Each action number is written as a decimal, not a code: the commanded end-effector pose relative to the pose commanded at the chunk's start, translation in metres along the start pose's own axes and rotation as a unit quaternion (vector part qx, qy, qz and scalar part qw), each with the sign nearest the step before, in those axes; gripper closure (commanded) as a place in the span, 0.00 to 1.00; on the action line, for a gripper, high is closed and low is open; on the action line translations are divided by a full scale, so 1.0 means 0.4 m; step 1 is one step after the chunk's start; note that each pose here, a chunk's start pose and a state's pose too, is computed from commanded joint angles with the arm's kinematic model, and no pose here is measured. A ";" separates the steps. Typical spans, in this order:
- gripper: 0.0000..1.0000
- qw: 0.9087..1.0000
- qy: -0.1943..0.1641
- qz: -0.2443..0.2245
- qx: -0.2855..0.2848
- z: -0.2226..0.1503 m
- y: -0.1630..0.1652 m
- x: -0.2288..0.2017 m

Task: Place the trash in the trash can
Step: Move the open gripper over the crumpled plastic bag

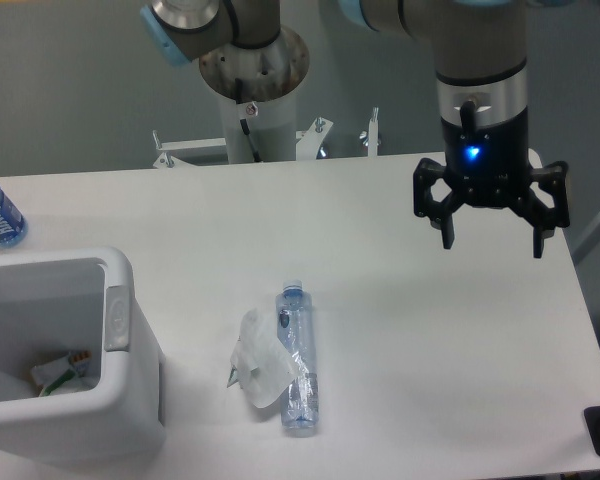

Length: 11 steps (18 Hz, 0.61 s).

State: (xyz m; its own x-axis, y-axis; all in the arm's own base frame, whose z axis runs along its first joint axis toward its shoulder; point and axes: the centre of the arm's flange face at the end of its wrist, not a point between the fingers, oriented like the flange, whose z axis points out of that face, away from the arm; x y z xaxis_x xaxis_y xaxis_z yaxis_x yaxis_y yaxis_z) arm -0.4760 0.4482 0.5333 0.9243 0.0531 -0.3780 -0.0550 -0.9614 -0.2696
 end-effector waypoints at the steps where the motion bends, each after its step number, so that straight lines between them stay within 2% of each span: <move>1: 0.00 1.000 -0.001 0.001 0.001 -0.003 -0.002 0.002; 8: 0.00 1.000 0.008 0.002 -0.001 0.034 -0.005 0.040; 11: 0.00 1.000 0.014 0.013 0.003 0.087 -0.013 0.107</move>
State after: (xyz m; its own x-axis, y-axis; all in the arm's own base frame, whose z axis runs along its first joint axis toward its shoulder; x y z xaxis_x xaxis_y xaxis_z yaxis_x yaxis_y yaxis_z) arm -0.4495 0.4648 0.4876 0.9325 0.0201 -0.3607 -0.0821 -0.9605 -0.2657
